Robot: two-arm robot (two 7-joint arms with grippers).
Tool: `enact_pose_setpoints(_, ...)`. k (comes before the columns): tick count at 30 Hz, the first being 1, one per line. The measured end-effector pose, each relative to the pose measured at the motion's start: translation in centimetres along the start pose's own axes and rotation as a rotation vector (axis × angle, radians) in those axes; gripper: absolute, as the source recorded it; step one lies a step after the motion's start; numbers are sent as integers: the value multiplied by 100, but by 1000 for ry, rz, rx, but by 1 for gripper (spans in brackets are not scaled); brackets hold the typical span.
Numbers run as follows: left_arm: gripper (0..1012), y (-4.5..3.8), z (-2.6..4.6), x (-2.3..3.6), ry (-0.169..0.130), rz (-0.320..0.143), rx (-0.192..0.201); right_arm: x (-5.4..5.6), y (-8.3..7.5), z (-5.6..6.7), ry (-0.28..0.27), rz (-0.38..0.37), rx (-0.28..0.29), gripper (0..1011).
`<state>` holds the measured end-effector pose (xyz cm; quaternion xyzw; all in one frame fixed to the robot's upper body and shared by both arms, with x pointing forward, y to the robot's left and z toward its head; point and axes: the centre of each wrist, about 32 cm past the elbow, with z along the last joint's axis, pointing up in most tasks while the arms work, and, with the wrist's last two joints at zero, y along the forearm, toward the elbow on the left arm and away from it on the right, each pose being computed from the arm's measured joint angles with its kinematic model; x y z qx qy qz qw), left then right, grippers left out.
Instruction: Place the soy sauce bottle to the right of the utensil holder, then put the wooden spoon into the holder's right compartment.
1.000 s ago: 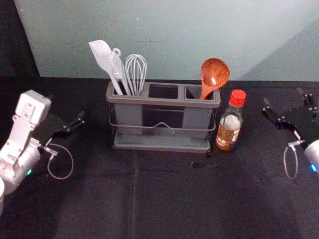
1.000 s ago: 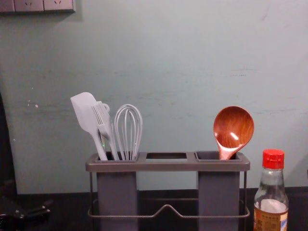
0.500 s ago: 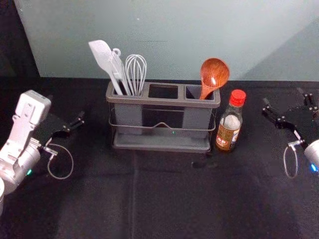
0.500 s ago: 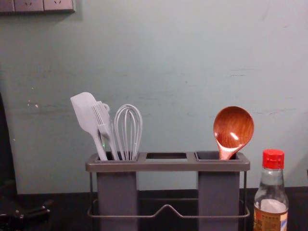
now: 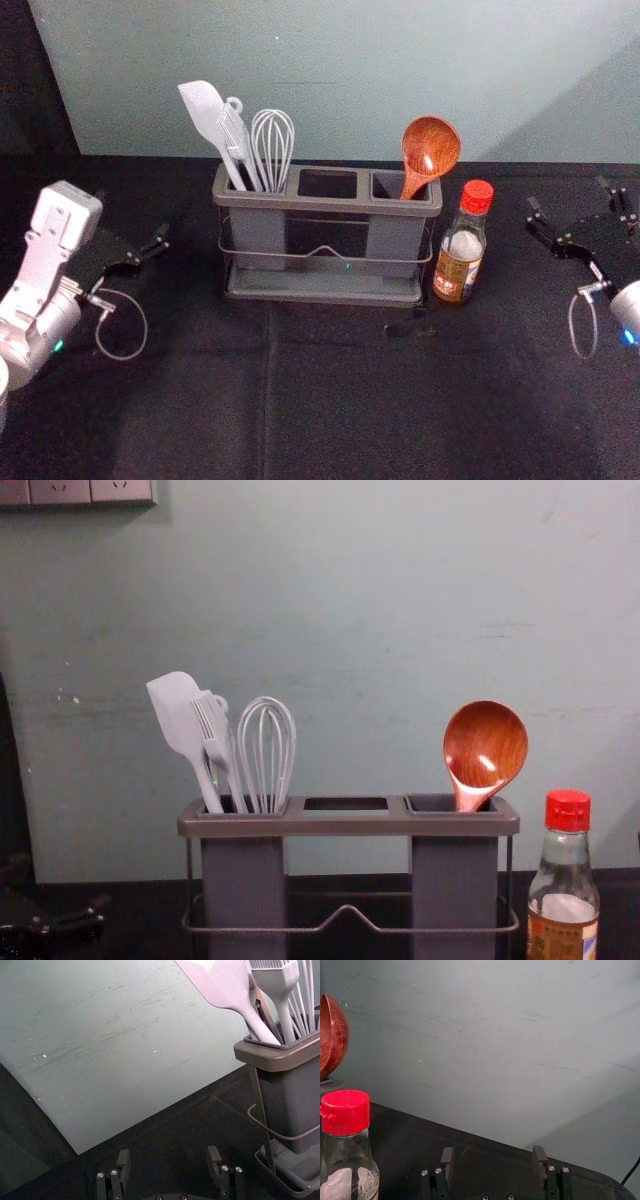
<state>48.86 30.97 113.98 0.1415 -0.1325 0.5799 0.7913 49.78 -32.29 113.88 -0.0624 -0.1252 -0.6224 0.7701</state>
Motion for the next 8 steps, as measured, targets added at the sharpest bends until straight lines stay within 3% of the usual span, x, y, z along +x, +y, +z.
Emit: enact_pose_setpoints(8,1005,0,0,0,0,0,0,0,0,0,0,0,0,1002)
